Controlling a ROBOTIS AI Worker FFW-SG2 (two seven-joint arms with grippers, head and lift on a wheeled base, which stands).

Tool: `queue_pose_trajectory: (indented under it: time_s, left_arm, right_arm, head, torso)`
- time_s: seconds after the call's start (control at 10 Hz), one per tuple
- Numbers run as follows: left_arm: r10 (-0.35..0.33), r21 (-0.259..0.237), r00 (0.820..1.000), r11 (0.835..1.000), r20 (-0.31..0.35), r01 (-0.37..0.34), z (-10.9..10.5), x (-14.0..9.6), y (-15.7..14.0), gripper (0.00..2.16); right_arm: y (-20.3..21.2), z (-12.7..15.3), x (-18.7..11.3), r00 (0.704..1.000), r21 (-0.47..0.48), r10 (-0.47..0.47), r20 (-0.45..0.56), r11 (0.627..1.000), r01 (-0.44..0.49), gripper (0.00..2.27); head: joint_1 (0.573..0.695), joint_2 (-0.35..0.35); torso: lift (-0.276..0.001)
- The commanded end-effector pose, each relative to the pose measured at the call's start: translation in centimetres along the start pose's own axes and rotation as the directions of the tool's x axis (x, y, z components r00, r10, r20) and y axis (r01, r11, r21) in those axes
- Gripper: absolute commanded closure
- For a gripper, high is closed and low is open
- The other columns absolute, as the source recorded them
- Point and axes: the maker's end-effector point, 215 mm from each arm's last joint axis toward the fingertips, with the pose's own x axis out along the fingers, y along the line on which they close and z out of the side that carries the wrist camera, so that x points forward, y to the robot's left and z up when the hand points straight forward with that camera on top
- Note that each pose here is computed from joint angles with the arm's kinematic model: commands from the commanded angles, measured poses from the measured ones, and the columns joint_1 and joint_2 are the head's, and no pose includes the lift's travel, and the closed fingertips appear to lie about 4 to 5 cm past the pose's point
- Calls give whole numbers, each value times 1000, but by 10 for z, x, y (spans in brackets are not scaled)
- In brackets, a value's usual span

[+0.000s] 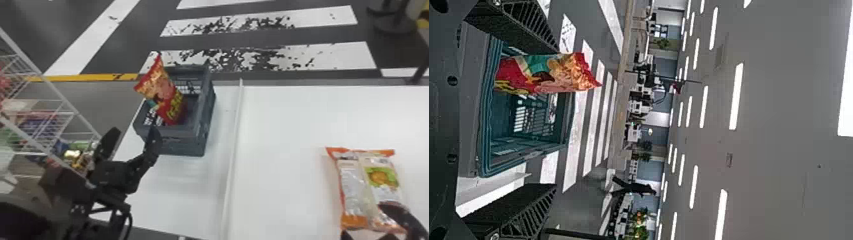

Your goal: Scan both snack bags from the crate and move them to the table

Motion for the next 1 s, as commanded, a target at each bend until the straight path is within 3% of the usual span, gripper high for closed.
queue_pose_trajectory:
  time_s: [0.0,0.2,0.4,0.9]
  left_arm:
    - [1,0,1000,1000,0,-1,-1,-2,0,36]
    - [1,0,1000,1000,-3,-1,-1,-3,0,36]
    - [-1,0,1000,1000,-5,1,-2,-4,0,36]
    - [0,4,1000,1000,-11,0,-4,-4,2,36]
  right_arm:
    - [13,-2,3,1000,-64,-10,10,998,10,127]
    - [13,-4,6,999,-108,-44,17,993,46,144]
    - [22,-8,14,996,-210,-84,13,974,84,171]
    - [21,-18,29,984,-298,-178,-13,940,166,171]
  head:
    - [695,271]
    - [695,289]
    - [695,289]
    - [695,304]
  torso:
    - [-87]
    - [-87]
    - [-87]
    - [-87]
